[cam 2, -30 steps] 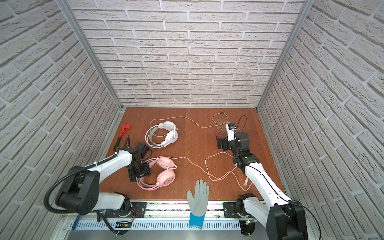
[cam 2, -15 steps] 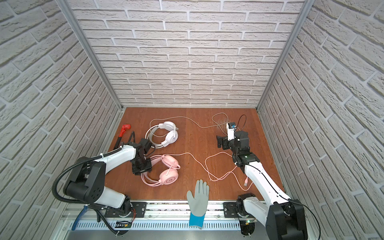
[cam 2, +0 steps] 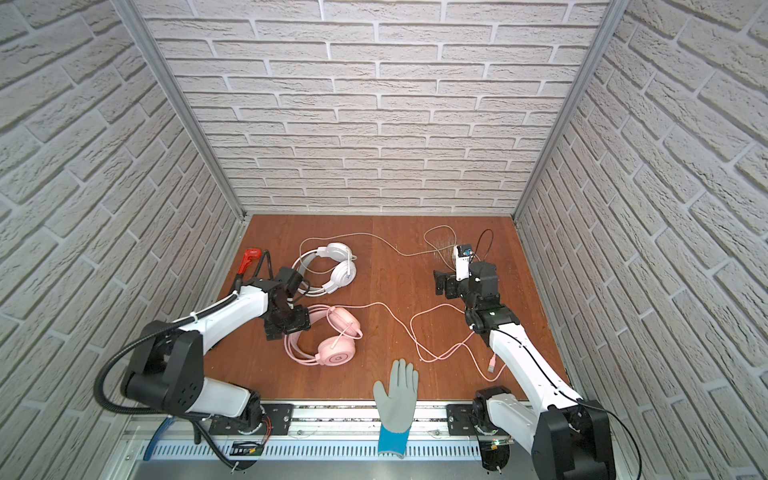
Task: Wrap the headphones
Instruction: 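Grasp the pink headset band with the left gripper while the right gripper approaches the cable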
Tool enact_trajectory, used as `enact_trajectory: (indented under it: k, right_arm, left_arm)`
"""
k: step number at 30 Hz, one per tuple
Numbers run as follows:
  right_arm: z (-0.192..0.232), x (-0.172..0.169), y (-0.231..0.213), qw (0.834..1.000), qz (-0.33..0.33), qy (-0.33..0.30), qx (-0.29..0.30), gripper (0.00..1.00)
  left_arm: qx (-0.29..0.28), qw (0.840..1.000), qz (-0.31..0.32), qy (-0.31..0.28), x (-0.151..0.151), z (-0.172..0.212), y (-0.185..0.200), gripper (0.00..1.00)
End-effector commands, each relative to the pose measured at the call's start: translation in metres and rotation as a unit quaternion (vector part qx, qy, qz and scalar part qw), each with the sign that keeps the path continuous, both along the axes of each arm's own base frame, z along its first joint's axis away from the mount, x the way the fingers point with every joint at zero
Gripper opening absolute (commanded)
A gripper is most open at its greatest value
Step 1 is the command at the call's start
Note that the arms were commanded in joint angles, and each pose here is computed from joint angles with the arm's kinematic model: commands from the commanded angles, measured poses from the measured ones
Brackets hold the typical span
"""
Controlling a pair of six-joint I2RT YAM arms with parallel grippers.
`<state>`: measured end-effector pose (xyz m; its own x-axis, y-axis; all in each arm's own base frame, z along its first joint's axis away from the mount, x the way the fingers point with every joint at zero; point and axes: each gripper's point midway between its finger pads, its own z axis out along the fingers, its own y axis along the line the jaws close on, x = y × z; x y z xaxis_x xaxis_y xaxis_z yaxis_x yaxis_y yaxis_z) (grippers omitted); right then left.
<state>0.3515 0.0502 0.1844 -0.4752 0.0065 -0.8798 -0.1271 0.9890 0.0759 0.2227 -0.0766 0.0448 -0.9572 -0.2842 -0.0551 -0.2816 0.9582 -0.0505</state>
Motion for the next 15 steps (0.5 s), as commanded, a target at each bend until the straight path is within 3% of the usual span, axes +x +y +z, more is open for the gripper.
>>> enact_trajectory:
  k: [1,6,15]
  right_arm:
    - [0.020,0.006,0.004,1.000,0.003,-0.025,0.005,1.00]
    - [0.019,0.009,0.007,1.000,0.009,-0.022,0.008,1.00]
    - [0.011,0.007,0.028,0.997,0.070,0.024,0.010,0.97]
  left_arm:
    - [-0.004,1.000,0.015,0.020,-0.021,-0.005,0.002,0.83]
    - [-0.017,0.999,0.027,0.033,-0.029,-0.024,-0.001,0.78]
    - [0.023,0.999,0.021,0.040,-0.025,-0.038,0.011,0.66]
